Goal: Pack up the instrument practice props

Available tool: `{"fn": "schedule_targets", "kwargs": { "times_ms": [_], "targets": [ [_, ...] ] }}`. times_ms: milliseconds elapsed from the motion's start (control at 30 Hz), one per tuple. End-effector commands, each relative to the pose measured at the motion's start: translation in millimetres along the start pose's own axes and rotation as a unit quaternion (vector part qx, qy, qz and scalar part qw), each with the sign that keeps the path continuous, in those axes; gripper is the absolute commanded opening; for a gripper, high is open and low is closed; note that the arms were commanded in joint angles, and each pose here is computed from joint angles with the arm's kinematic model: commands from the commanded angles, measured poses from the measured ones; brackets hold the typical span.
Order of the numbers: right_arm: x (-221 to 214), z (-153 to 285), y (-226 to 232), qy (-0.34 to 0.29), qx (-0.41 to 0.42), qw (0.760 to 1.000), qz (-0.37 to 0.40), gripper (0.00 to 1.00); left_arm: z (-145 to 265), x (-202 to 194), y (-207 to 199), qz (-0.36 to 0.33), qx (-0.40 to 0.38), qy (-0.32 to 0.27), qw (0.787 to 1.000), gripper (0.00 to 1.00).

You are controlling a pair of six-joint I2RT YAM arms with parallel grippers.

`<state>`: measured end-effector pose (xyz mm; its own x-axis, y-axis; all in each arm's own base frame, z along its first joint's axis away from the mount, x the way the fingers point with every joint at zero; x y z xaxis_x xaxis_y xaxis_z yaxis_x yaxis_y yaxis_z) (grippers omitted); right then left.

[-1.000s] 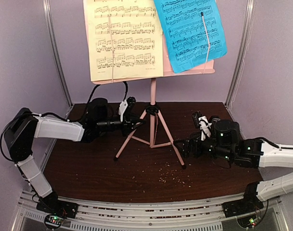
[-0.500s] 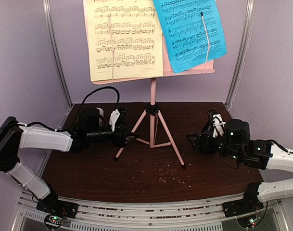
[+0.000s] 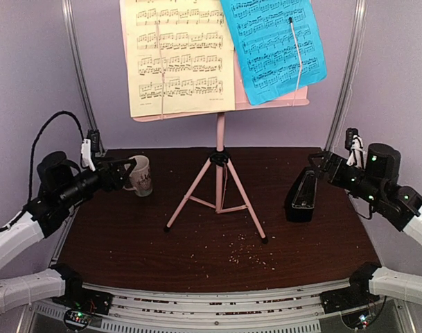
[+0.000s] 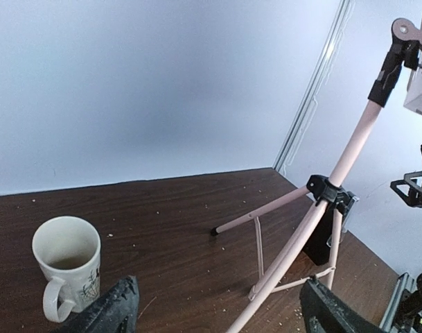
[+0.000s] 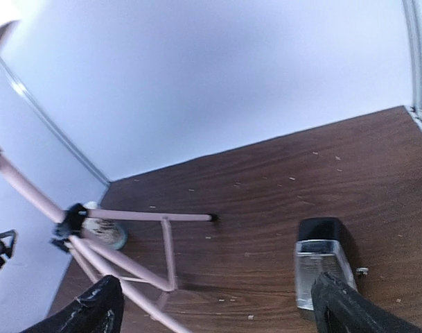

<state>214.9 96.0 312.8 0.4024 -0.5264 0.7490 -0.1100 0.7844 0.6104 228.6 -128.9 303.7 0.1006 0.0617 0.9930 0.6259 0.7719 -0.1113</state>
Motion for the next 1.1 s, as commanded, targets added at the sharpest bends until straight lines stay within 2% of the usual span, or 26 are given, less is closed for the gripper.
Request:
{"fn": "schedule_targets", "kwargs": {
  "times_ms": [0, 100, 333, 500, 567, 667, 767, 933, 1067],
  "targets": [
    [13, 31, 47, 0.042, 0.167, 0.984, -0.049, 0.94, 24, 32, -13, 0.038, -0.033, 0.034, 0.998, 0.84],
    [3, 36, 74, 0.102, 0.254, 0.959, -0.069, 0.89, 35, 56, -24, 0.036, -0.058, 0.036, 0.997, 0.84],
    [-29, 60, 148, 0.167, 0.314, 0.934, -0.019, 0.89, 53, 105, -50, 0.013, -0.144, -0.001, 0.989, 0.78],
    [-41, 77, 200, 0.193, 0.359, 0.913, 0.018, 0.88, 59, 124, -47, -0.038, -0.105, 0.012, 0.994, 0.73],
    [-36, 81, 218, 0.186, 0.375, 0.908, 0.021, 0.88, 62, 135, -52, -0.044, -0.122, 0.007, 0.992, 0.66],
    [-26, 76, 239, 0.170, 0.376, 0.911, 0.006, 0.85, 62, 150, -56, -0.048, -0.133, 0.012, 0.990, 0.56],
    [-15, 70, 254, 0.149, 0.363, 0.920, 0.008, 0.83, 62, 169, -64, -0.047, -0.156, 0.007, 0.987, 0.49],
    [-2, 59, 269, 0.116, 0.334, 0.935, 0.010, 0.81, 59, 192, -86, -0.046, -0.186, -0.001, 0.981, 0.46],
    [1, 50, 274, 0.102, 0.320, 0.942, -0.003, 0.78, 46, 197, -104, -0.036, -0.215, 0.007, 0.976, 0.42]
  ]
}}
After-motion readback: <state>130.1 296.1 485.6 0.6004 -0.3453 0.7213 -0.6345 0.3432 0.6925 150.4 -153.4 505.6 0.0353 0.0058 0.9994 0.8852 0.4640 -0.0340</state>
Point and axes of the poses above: each gripper's point midway between its finger pads, its own z axis back along the fingers, its own y axis along the line the jaws close on, x = y × z, the point moved 7 cm from there along z, back along the fingers, and after that the axes turned 11 degrees about -z, right-handed, at the moved point
